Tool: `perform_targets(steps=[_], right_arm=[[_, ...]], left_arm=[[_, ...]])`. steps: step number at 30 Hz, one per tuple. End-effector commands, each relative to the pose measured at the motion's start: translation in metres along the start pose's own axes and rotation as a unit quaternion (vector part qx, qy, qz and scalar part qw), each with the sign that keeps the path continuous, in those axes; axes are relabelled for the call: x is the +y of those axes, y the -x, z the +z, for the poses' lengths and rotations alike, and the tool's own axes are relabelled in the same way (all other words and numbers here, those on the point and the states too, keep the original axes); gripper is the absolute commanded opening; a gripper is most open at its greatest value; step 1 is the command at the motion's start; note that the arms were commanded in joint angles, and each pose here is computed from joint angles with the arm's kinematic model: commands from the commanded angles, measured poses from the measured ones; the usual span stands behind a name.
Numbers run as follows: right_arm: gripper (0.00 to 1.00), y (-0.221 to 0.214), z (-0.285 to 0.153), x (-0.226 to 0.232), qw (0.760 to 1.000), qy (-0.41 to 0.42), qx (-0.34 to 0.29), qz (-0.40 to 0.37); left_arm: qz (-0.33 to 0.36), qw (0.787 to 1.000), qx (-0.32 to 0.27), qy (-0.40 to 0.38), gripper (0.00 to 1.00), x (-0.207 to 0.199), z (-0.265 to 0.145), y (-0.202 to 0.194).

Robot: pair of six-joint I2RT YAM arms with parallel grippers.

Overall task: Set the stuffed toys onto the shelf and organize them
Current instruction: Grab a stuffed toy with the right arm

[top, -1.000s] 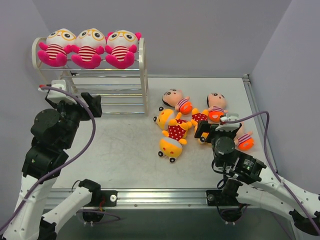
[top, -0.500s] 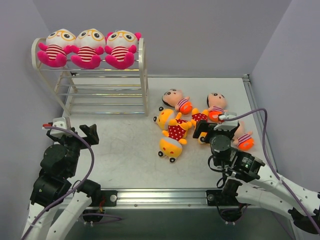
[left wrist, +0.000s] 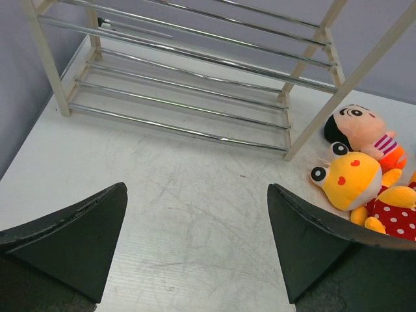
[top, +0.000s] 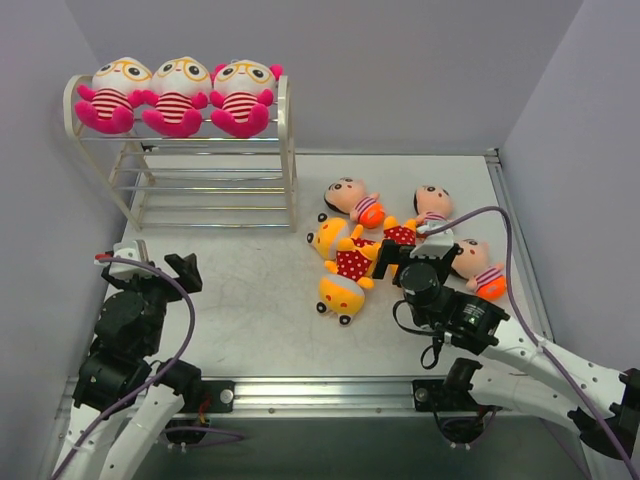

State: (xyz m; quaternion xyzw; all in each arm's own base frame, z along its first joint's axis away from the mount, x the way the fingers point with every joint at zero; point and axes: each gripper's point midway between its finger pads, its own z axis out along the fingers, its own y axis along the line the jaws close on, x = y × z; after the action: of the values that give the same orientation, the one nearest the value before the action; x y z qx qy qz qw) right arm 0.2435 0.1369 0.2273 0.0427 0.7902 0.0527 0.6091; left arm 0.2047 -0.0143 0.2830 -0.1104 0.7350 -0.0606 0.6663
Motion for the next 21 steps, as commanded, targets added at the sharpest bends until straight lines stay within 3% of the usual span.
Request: perform_targets(steps=[1, 14, 21], right_arm=[[1.00, 0.013, 0.005, 0.012, 0.999, 0.016, -0.001, 0.030], [0.91, -0.012, 0.046, 0.010, 0.995, 0.051, 0.076, 0.045], [0.84, -0.064, 0.067, 0.029, 0.982, 0.074, 0.174, 0.031]], left_arm=[[-0.024, 0.999, -0.038, 0.009, 0.97, 0.002, 0.001, 0.019], [-0.030, 0.998, -0.040, 0.030, 0.97, 0.011, 0.005, 0.019], [-0.026, 0.999, -0.034, 0.031, 0.97, 0.011, 0.008, 0.016]])
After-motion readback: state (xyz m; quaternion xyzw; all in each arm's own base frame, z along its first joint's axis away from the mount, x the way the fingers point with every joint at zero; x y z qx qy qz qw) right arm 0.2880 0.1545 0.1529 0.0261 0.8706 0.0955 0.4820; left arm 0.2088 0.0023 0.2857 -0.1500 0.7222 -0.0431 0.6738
